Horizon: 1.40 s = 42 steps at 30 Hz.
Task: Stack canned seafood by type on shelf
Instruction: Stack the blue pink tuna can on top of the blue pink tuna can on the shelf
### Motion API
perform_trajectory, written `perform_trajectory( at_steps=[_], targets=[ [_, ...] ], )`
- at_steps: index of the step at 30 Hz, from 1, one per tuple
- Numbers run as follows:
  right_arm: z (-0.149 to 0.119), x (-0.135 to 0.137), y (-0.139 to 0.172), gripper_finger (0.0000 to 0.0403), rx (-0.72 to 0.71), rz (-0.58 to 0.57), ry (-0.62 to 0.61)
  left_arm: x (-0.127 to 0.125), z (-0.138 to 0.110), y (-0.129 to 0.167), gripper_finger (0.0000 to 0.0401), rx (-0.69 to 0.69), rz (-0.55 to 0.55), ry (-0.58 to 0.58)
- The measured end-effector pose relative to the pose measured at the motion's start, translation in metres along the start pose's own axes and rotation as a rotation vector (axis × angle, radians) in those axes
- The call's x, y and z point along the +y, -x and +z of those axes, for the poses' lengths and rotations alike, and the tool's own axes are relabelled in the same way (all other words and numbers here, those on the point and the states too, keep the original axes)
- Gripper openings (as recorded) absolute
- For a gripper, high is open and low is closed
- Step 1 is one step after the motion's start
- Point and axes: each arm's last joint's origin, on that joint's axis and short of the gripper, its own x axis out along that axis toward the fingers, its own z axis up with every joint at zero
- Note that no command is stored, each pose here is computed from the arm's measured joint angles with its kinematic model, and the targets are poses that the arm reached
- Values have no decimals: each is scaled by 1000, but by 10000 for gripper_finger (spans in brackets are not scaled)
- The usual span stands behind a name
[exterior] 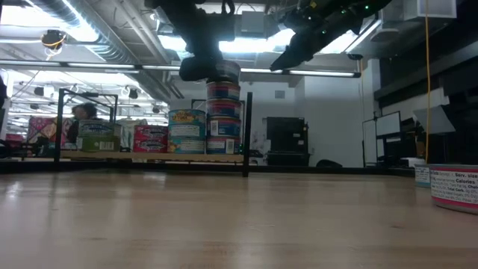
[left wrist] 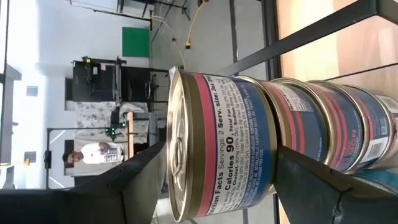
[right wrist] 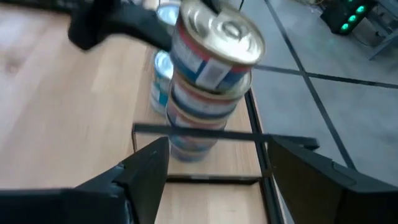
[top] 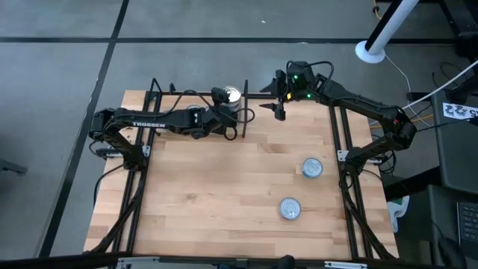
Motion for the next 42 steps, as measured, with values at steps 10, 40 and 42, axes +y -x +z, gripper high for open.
perform_trajectory(
  at_steps=[10,40,42],
  targets=[
    [23,18,-7,273,-139,12,67,0,0,0,274,0,0,5],
    [24,28,-82,273,-219,-151,176,-1,2,2,274,-10,-2,-16],
    [24,27,-82,273,-210,-168,173,-2,3,4,274,-16,-3,-20]
  ],
)
